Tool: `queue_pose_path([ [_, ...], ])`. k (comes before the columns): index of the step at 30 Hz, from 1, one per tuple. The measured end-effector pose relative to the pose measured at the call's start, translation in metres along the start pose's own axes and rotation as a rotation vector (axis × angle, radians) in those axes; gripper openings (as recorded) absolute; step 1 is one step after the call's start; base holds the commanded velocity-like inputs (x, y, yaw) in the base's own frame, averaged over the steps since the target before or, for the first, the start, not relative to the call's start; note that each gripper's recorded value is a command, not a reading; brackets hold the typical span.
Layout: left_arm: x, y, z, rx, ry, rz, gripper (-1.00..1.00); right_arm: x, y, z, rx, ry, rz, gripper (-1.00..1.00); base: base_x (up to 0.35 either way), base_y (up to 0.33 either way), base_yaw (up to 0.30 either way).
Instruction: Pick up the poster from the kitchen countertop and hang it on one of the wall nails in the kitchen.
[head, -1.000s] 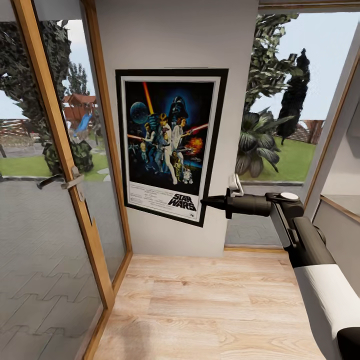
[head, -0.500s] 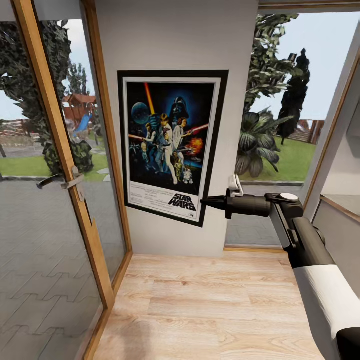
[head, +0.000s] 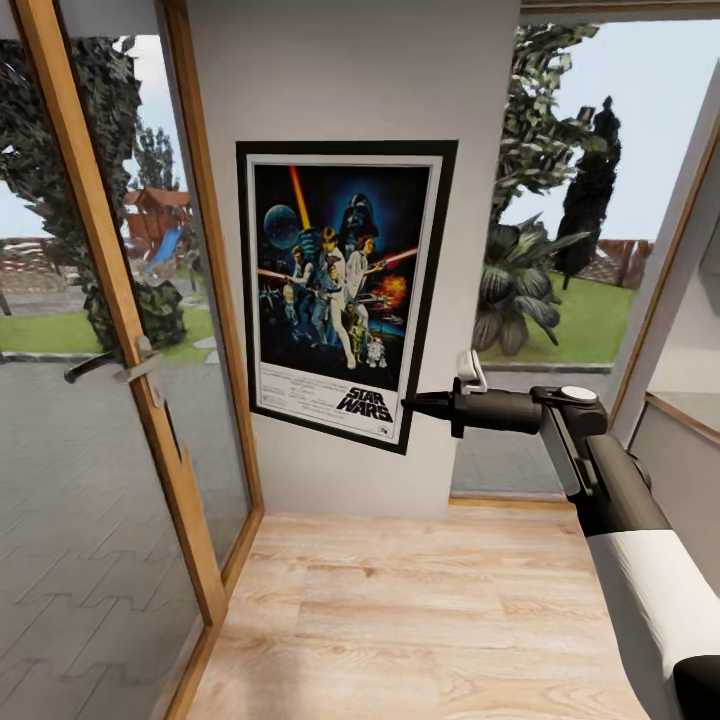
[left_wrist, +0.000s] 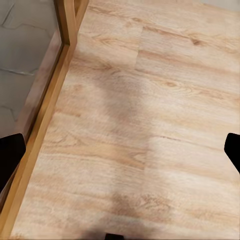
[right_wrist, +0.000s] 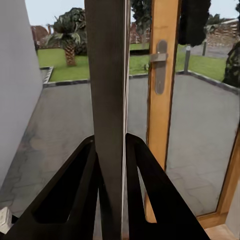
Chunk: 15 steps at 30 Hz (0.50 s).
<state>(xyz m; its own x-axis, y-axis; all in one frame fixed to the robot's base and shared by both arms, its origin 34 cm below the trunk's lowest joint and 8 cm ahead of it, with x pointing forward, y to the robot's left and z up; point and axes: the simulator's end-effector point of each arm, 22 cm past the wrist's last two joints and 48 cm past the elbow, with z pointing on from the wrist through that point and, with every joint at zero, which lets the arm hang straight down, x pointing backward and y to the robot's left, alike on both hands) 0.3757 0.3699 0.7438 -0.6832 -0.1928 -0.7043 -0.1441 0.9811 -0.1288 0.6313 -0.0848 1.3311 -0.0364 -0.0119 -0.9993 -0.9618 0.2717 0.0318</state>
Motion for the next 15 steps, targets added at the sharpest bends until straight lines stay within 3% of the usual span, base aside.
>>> queue_pose_path([
  [10,0.0,0.0005,0.0,-0.001,0.0,-0.001,1.0,0.0003,-0.0003,-0.0003,0.0,0.001,0.0,-1.0,0.195,0.0,0.0],
  [15,-0.0001,0.0006,0.0002,-0.002,0.0,-0.001,1.0,0.0001,0.0,0.0,-0.002,0.0,0.001,-1.0,0.08,0.0,0.0],
])
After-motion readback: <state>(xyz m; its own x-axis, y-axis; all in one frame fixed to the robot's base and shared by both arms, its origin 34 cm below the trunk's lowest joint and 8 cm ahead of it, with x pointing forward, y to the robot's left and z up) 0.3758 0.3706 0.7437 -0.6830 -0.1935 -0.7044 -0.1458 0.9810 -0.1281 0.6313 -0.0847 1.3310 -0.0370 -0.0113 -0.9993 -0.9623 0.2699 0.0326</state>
